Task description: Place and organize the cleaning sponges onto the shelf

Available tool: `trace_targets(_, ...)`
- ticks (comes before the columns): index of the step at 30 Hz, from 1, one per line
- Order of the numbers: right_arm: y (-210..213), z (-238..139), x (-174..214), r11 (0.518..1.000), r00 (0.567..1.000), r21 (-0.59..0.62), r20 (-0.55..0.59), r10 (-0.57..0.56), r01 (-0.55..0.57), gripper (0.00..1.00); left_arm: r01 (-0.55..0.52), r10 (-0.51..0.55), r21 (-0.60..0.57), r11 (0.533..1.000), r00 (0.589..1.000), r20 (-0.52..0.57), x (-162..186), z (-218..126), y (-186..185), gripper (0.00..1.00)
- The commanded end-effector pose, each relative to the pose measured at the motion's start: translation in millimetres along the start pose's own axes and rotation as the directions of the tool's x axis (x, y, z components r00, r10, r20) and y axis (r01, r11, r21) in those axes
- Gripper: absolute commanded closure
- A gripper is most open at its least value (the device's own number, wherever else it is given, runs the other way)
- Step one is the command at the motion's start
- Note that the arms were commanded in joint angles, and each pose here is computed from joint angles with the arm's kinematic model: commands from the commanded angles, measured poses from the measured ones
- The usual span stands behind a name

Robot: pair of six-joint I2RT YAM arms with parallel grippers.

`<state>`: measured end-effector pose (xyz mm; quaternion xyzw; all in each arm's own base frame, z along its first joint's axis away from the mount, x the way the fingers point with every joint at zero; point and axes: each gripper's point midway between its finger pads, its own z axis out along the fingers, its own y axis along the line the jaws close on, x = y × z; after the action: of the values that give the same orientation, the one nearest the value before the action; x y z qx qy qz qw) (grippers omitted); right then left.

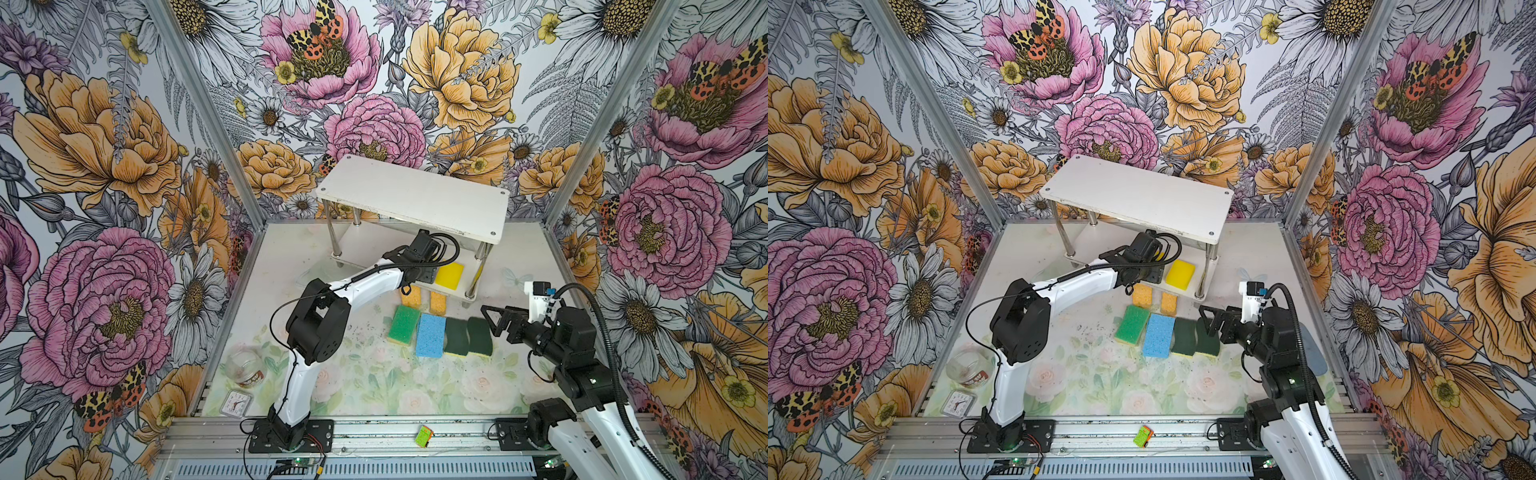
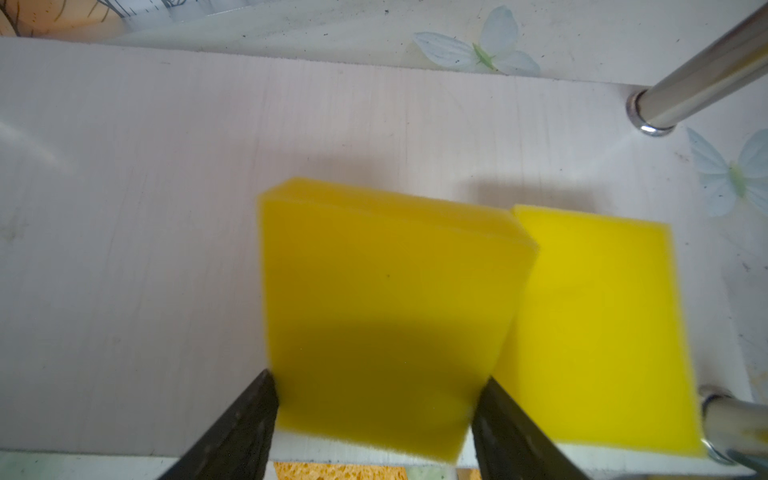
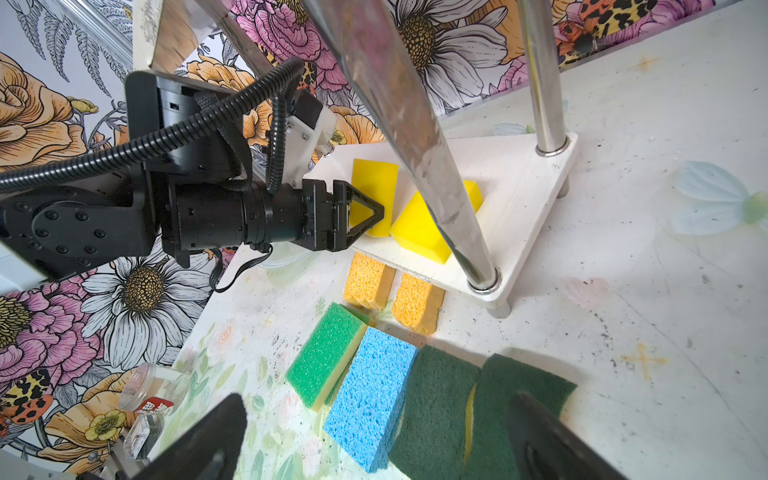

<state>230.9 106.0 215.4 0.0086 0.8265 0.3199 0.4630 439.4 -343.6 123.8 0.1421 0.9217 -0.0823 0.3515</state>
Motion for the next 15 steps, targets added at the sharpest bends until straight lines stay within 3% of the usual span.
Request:
trace_targets(1,0.9,-1.0,1.6,1.000,1.000,-0.005,0.003,0.001,-0.001,0.00,0.022,-0.023,0.026,0.999,0.999,0.029,-15.2,-13.7,-1.5,0.27)
trace_targets(15,1.4,-1.2,1.0,1.000,1.000,-0.006,0.005,-0.003,0.003,0.00,0.015,-0.016,0.031,0.999,0.999,0.036,-18.0,-15.2,-4.1,0.25)
